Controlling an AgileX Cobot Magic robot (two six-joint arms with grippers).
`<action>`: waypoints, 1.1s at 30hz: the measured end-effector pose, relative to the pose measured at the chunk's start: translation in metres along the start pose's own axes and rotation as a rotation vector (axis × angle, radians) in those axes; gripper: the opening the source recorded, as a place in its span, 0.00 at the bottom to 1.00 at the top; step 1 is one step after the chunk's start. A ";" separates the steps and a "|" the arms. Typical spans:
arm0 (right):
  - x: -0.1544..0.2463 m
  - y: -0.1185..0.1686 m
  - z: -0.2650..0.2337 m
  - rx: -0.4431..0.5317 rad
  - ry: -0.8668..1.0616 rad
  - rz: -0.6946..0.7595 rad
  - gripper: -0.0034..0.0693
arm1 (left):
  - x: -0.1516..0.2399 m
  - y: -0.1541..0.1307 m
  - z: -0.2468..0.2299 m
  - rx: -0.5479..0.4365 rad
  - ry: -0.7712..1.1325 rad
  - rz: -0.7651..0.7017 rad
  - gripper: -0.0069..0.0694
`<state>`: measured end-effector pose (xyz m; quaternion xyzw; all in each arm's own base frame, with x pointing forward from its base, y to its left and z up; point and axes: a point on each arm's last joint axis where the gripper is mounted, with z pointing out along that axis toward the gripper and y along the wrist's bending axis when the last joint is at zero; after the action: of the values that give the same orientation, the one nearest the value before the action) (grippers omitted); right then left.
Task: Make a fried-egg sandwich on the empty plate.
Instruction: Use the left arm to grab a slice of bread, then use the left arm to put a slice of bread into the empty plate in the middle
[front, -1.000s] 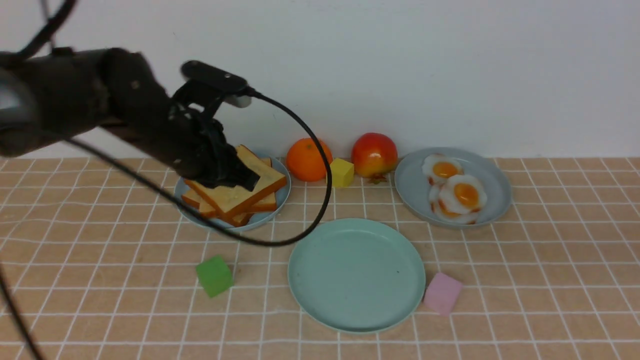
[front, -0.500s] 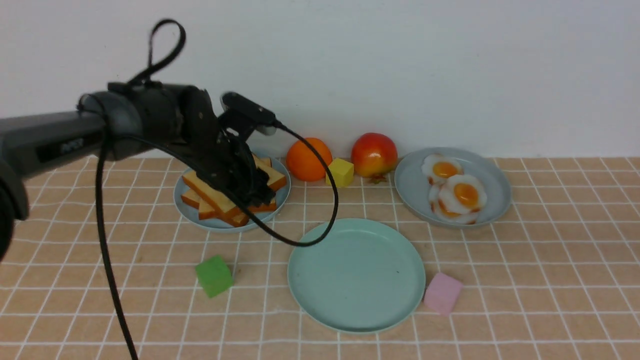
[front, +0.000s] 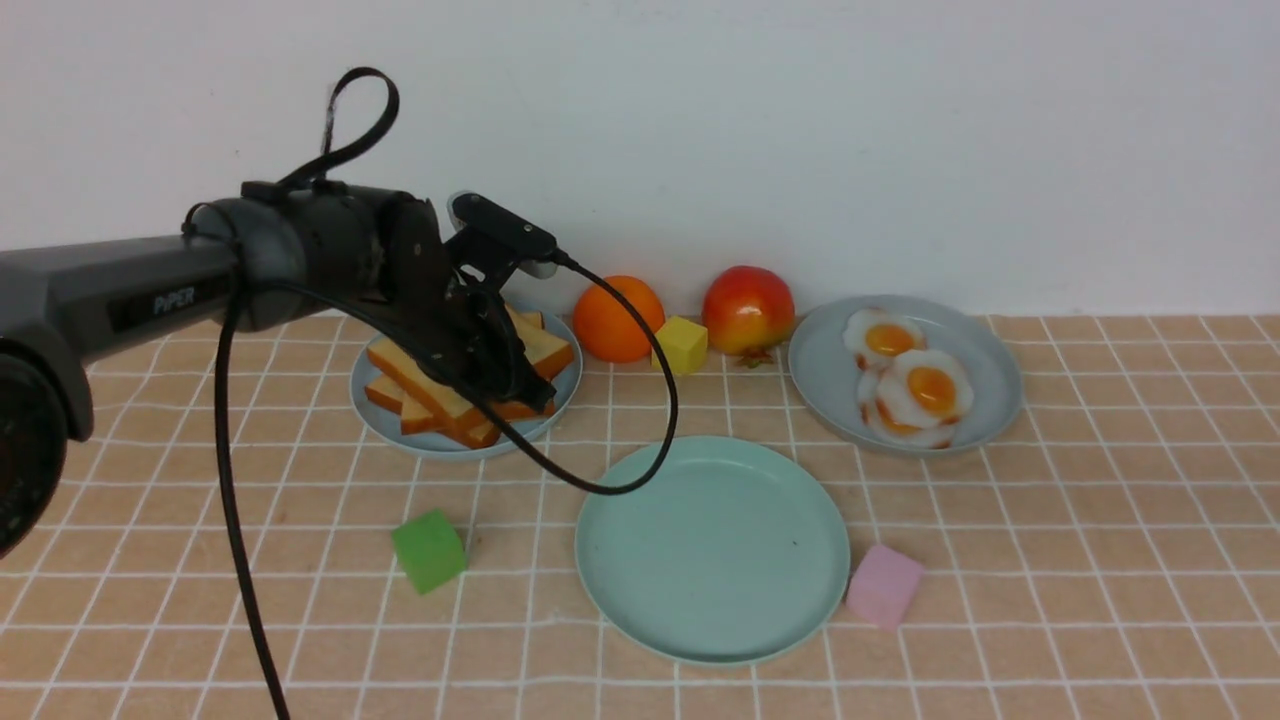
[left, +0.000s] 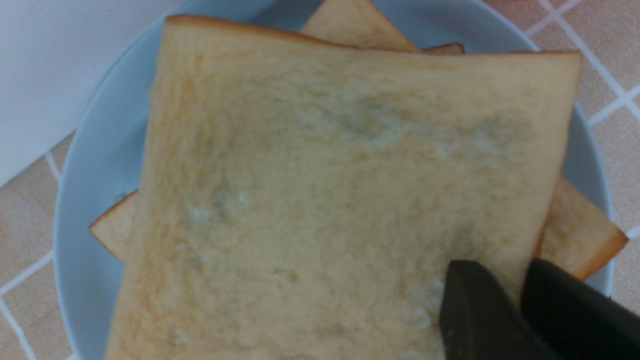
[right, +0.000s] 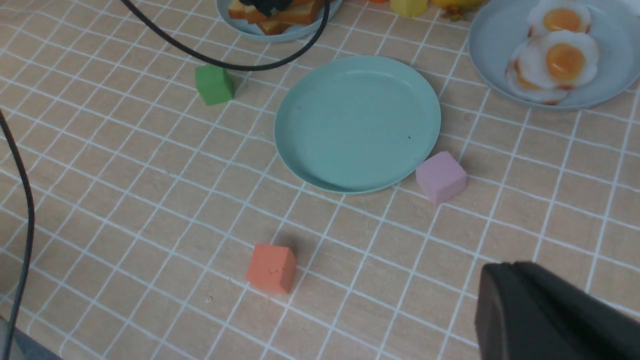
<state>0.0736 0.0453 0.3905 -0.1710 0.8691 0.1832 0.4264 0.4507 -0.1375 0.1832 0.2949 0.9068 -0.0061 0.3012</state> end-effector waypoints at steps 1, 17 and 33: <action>0.000 0.000 0.000 -0.001 0.003 0.000 0.07 | -0.001 0.000 -0.001 0.001 0.003 0.003 0.16; 0.002 0.001 -0.002 -0.002 0.010 -0.003 0.09 | -0.033 -0.084 -0.123 0.113 -0.089 0.128 0.16; 0.009 0.002 -0.003 -0.014 0.079 -0.004 0.11 | 0.009 -0.216 -0.064 0.155 -0.050 0.514 0.15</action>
<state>0.0657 0.0444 0.3857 -0.1828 0.8836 0.1813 0.3911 0.2941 -0.2991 0.1950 0.5375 0.7912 -0.0062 0.2915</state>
